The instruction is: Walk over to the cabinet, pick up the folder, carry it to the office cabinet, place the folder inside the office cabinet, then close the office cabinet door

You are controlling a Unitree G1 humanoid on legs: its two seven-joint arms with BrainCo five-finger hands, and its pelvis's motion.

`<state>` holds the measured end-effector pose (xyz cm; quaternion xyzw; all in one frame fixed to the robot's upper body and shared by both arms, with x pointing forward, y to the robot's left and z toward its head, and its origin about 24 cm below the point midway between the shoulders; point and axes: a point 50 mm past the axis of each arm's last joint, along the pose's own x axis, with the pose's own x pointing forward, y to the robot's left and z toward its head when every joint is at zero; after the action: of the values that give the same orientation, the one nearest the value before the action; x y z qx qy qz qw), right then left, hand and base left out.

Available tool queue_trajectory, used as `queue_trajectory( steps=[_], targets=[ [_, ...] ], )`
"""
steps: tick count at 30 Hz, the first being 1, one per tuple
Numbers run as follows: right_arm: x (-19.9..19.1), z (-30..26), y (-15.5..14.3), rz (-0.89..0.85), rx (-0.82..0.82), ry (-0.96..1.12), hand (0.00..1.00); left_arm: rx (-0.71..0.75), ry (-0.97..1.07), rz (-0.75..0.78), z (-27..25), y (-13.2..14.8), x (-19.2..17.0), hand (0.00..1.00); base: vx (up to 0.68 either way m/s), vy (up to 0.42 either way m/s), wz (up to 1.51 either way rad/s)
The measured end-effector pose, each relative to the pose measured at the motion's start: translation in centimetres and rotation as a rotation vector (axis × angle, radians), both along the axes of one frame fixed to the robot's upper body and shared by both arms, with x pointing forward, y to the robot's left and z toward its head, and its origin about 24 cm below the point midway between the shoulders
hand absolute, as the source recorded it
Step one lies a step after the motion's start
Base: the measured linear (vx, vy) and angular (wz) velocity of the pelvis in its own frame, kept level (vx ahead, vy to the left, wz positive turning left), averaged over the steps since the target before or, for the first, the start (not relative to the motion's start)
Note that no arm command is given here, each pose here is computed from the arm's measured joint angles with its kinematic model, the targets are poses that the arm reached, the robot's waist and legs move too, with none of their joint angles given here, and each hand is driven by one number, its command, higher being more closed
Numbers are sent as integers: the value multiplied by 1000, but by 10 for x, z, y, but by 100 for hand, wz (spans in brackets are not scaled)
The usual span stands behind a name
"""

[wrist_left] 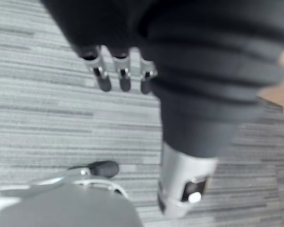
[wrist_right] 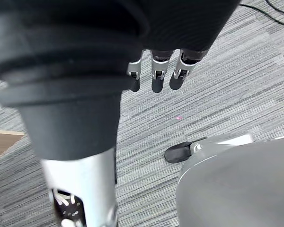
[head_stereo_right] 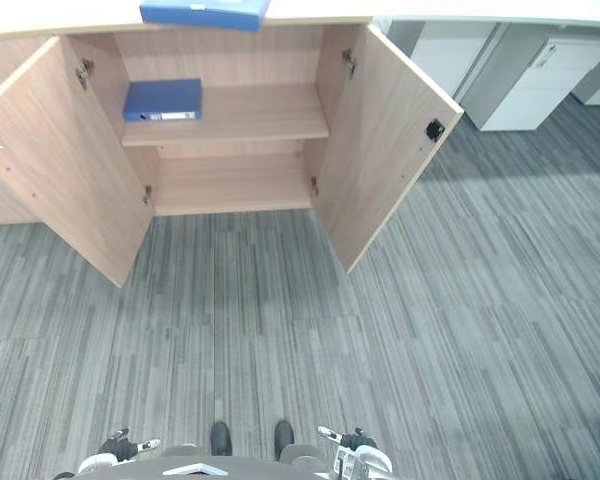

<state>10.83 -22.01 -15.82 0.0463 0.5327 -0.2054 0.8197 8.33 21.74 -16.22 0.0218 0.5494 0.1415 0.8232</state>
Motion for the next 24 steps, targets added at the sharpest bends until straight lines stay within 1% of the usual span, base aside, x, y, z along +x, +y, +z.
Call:
queue_trajectory(
  steps=[4,8,14,17,18,20,21,22,24],
  targets=[
    [5,1,1,8,1,-13,0,2,-10,-7,1,0,3,0,189,56,-10],
    [34,11,7,40,3,-108,0,4,-41,-45,4,-2,18,0,190,88,-5],
    [56,20,12,111,-11,-176,0,2,-84,-62,8,-6,36,0,273,-28,32],
    [47,17,10,97,-15,-167,0,1,-66,-50,6,-5,28,0,467,-175,67],
    [47,18,4,96,-29,-166,0,-17,-69,-33,5,-10,27,0,520,-240,48],
    [47,18,3,93,-30,-170,0,-39,-82,-7,4,-17,29,0,564,-272,31],
    [51,21,3,98,-36,-187,0,-56,-102,44,5,-19,31,0,620,-276,9],
    [50,20,7,97,-27,-187,0,-61,-125,77,7,-19,33,0,616,-256,2],
    [42,17,16,75,4,-184,0,-71,-166,97,10,-22,40,0,533,-166,-19]
  ],
)
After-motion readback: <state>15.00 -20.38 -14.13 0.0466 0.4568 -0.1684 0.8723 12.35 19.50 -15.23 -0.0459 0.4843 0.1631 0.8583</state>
